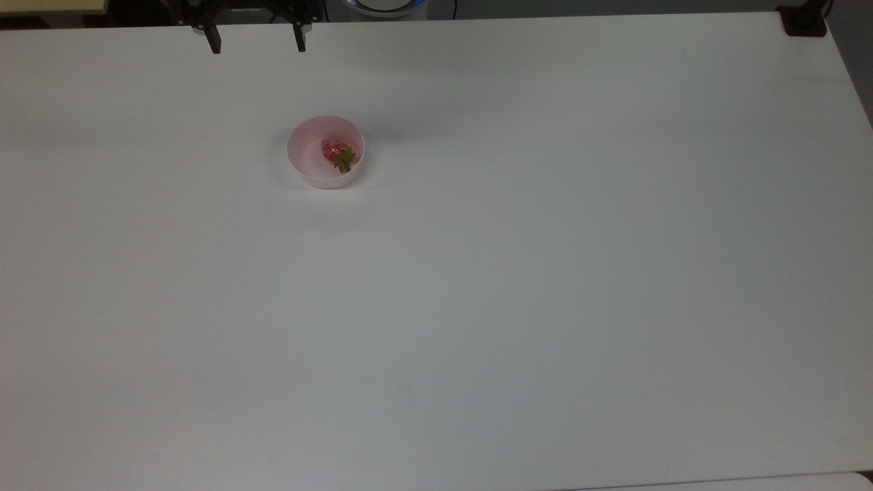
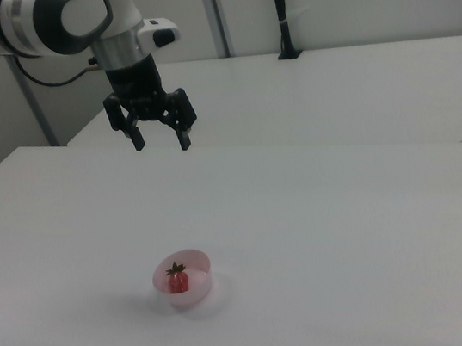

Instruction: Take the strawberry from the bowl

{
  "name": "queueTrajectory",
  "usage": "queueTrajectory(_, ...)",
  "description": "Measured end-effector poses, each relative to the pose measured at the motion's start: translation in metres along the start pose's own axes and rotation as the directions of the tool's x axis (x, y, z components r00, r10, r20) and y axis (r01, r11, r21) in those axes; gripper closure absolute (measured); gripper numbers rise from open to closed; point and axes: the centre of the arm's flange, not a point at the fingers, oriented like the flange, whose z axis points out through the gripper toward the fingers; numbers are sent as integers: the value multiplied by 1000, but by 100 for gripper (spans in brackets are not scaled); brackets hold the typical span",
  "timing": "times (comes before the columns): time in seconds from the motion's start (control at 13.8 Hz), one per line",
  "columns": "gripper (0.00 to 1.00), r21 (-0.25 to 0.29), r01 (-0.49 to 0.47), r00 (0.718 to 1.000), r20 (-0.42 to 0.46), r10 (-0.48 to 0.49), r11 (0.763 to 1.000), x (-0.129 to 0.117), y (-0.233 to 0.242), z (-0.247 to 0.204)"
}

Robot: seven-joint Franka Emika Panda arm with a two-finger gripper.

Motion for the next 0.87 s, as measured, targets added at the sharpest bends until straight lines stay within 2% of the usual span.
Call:
queueTrajectory(0.36, 0, -4, -31, 999, -11, 31, 999, -4, 18, -5)
queueTrajectory(0.87, 0, -5, -19, 1000, -17, 19, 1000, -1, 11, -8)
